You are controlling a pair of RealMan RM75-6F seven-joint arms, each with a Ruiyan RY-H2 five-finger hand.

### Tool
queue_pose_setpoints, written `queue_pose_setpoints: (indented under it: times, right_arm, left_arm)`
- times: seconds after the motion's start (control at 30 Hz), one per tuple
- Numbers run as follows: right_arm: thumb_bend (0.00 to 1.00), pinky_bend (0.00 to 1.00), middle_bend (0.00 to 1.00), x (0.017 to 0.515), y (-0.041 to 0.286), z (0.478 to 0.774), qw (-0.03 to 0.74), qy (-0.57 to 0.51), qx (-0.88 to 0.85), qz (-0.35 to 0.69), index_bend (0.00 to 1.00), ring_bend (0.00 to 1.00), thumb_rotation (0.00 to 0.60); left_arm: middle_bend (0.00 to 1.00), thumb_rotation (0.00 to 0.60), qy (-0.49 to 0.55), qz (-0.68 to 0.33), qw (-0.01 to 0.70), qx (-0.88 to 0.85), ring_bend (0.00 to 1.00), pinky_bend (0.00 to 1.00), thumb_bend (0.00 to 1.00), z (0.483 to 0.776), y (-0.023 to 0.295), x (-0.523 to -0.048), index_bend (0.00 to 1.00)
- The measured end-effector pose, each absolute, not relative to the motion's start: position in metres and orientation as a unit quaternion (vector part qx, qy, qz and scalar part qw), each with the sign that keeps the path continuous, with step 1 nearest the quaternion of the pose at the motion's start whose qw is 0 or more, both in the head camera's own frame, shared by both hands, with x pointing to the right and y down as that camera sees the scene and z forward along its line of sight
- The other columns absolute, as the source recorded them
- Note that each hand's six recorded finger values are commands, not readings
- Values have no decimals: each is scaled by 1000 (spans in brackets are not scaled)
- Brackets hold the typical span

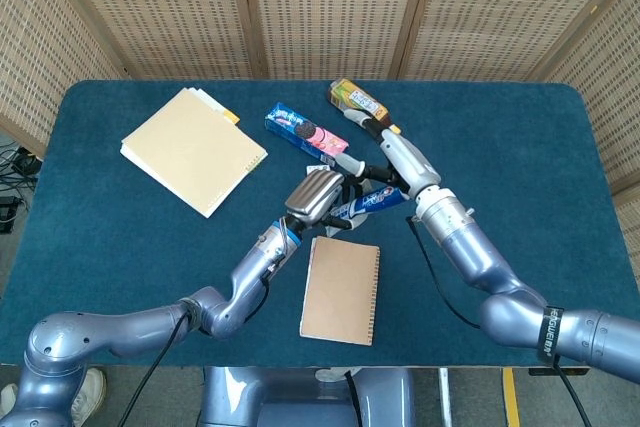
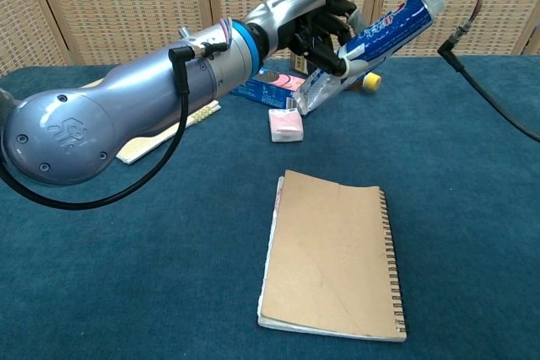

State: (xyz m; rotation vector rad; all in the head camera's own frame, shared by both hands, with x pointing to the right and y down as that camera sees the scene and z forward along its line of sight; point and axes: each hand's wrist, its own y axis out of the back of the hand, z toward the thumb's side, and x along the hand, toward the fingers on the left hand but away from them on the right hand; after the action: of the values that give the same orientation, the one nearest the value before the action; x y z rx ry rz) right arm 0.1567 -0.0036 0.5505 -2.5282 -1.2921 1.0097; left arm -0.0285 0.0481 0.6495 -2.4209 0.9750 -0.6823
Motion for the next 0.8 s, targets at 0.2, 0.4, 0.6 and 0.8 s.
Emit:
queue_pose_setpoints:
  times: [0.2, 0.4, 0.6, 0.8]
  right_arm:
    - [0, 0, 0, 167, -3, 560, 49, -437, -831, 341, 0, 0, 0]
    - [0, 0, 0, 173, -1, 565, 42, -437, -831, 342, 0, 0, 0]
    - [0, 0, 0, 179, -3, 565, 40, -441, -830, 340, 0, 0, 0]
    - [0, 0, 0, 183, -2, 565, 26, -443, -831, 337, 0, 0, 0]
  left_arm:
    - [629, 600, 368, -237, 198, -877, 588, 604, 569, 648, 47, -30, 734]
    - [630, 600, 376, -228, 192, -878, 588, 604, 569, 646, 48, -28, 739]
    - [632, 600, 371, -225, 200, -879, 588, 604, 569, 646, 52, -28, 743]
    - [632, 600, 372, -218, 204, -879, 588, 604, 569, 645, 54, -29, 744]
